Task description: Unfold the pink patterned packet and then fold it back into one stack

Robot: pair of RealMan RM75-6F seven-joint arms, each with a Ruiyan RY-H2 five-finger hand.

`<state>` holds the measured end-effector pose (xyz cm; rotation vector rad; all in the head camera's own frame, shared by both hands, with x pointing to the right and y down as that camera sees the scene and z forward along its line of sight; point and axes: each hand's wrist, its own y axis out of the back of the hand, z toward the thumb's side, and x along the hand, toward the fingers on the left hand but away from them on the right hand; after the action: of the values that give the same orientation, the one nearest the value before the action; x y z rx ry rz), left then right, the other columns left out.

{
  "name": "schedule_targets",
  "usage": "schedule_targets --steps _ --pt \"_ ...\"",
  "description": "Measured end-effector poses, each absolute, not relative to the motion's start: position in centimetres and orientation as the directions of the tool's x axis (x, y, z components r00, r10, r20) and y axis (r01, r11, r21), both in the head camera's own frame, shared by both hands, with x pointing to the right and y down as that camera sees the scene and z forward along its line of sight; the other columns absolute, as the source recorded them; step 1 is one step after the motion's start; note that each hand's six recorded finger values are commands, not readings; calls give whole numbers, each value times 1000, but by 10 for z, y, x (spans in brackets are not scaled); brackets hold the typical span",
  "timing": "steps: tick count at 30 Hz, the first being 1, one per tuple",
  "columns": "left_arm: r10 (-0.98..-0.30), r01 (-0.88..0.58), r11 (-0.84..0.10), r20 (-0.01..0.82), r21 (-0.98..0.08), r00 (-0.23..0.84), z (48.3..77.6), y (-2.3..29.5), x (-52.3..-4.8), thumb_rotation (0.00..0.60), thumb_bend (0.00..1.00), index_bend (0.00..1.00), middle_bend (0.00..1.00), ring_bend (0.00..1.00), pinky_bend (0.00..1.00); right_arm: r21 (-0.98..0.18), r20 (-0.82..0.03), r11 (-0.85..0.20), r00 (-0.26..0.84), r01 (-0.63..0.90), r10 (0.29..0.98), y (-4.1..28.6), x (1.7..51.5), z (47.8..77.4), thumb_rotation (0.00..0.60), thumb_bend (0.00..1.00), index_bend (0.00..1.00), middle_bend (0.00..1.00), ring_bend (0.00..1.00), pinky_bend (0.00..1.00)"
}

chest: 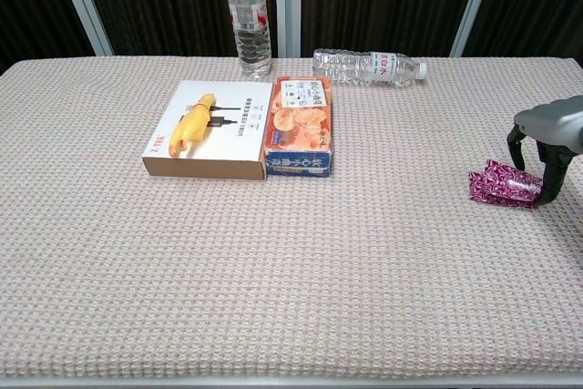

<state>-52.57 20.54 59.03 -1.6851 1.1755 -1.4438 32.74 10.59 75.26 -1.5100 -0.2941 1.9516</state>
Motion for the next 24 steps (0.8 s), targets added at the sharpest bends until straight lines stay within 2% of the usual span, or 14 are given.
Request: schedule_targets --steps 8,12,24 --pt "-907 -230 -410 421 -883 0 590 206 -527 600 0 212 223 94 270 -543 -783 -759 -110 -359 612 104 320 754 555 0 470 981 999 932" --pt "-907 -232 -409 421 -882 -1 590 206 -528 600 0 212 223 94 269 -540 -784 -757 -105 -368 611 104 318 755 537 0 470 981 999 933" --pt "-909 -232 -406 418 -884 -3 589 206 -529 600 0 212 223 94 270 -532 -790 -760 -104 -373 604 105 317 757 549 0 445 981 998 932"
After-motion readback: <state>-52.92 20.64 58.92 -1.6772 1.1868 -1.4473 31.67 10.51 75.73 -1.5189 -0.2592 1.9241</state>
